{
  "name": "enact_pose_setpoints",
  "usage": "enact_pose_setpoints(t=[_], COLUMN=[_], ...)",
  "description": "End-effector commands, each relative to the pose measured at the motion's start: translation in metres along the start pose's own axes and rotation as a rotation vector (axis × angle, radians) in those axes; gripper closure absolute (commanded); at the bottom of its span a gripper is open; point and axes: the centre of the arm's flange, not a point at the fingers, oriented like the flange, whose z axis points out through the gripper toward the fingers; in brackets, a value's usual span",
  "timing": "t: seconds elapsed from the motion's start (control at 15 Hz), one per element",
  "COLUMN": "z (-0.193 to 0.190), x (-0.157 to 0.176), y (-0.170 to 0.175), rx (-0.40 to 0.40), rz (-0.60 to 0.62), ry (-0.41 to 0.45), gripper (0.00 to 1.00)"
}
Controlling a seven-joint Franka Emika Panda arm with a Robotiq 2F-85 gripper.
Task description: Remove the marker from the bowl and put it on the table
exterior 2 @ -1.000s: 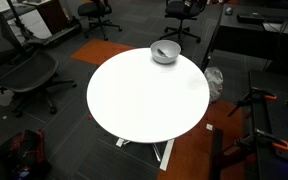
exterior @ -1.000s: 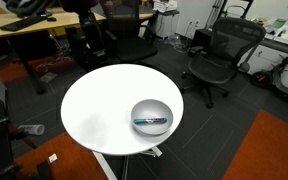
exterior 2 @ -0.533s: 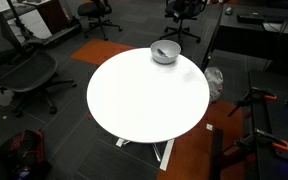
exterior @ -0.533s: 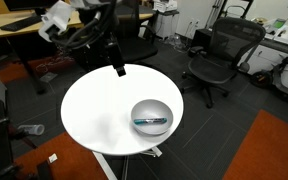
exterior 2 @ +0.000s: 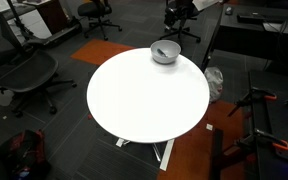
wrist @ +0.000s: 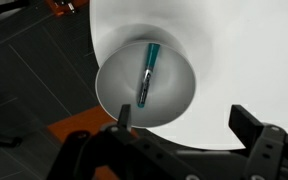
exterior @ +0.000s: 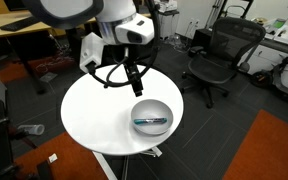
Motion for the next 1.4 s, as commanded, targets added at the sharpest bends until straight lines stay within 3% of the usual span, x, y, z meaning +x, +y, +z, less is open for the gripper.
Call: enact_pose_setpoints(t=[0.0, 0.33, 0.87, 1.33], z=[0.031, 0.075, 0.125, 0.156], x=[0.034, 0.055, 0.058, 0.061], y=[0.008, 0.019, 0.019, 0.015], rx=[-0.017, -0.034, -0.051, -0.035], rz=[0.046, 0.086, 0.108, 0.154], ry=[-0.021, -0.070, -0.208, -0.229], gripper=[0.00, 0.00, 0.00, 0.00])
